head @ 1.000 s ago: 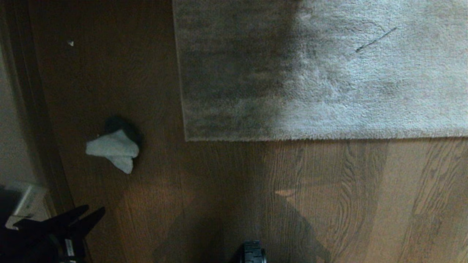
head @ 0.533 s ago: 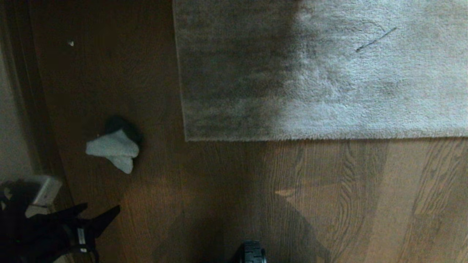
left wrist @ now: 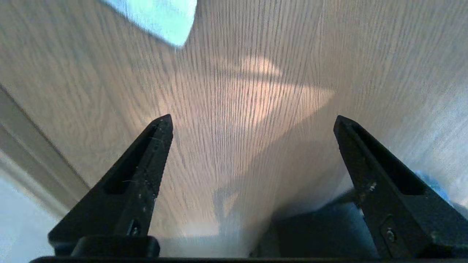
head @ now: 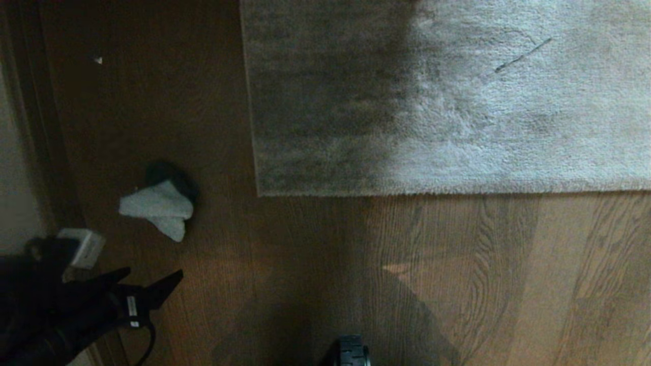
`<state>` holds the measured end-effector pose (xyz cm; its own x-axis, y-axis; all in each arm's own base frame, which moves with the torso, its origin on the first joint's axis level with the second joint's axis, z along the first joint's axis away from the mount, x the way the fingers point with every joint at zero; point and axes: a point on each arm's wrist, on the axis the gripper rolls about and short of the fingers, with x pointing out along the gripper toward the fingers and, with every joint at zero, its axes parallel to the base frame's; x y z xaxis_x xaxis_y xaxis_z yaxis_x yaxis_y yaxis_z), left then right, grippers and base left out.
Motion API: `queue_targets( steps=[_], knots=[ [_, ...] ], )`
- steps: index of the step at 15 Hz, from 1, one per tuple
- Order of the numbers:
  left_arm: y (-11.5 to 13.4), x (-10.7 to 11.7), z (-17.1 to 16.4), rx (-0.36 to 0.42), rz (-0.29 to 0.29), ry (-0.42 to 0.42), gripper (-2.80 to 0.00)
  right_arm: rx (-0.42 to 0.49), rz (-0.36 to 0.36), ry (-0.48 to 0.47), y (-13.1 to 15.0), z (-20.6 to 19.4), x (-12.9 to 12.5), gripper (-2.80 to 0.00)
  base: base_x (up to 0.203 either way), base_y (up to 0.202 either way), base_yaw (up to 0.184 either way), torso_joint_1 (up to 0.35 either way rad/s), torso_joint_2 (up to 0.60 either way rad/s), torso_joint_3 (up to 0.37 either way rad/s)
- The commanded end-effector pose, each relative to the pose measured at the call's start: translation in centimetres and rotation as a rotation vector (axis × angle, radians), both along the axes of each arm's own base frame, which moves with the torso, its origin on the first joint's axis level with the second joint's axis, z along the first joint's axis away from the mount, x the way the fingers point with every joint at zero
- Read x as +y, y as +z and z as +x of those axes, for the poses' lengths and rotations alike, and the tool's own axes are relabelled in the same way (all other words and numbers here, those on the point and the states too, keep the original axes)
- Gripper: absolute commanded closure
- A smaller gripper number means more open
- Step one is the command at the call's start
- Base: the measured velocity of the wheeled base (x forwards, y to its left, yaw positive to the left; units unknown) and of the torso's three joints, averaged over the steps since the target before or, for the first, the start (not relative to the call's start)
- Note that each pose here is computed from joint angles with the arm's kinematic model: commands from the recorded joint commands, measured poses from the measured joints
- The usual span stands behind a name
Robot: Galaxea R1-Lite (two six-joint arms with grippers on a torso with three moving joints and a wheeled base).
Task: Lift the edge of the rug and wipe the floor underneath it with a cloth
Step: Pick up the rag
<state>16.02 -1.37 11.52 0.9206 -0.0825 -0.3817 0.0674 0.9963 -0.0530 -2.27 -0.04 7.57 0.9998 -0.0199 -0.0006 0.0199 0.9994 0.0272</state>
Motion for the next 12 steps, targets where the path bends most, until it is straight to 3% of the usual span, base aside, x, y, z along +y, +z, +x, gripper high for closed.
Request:
queue_targets(
  steps=[1, 4, 12],
  knots=[
    [-0.6, -0.1, 1.0, 0.008, 0.000, 0.002, -2.80, -0.001, 0.000, 0.000, 0.0, 0.0, 0.0, 0.00, 0.000, 0.000, 0.000, 0.000, 0.00, 0.000],
    [-0.5, -0.2, 2.0, -0.042, -0.004, 0.001, -2.80, -0.001, 0.000, 0.000, 0.0, 0.0, 0.0, 0.00, 0.000, 0.000, 0.000, 0.000, 0.00, 0.000],
    [-0.3, -0.3, 2.1, -0.055, -0.008, -0.011, -2.80, -0.001, 0.000, 0.000, 0.0, 0.0, 0.0, 0.00, 0.000, 0.000, 0.000, 0.000, 0.00, 0.000]
  ],
)
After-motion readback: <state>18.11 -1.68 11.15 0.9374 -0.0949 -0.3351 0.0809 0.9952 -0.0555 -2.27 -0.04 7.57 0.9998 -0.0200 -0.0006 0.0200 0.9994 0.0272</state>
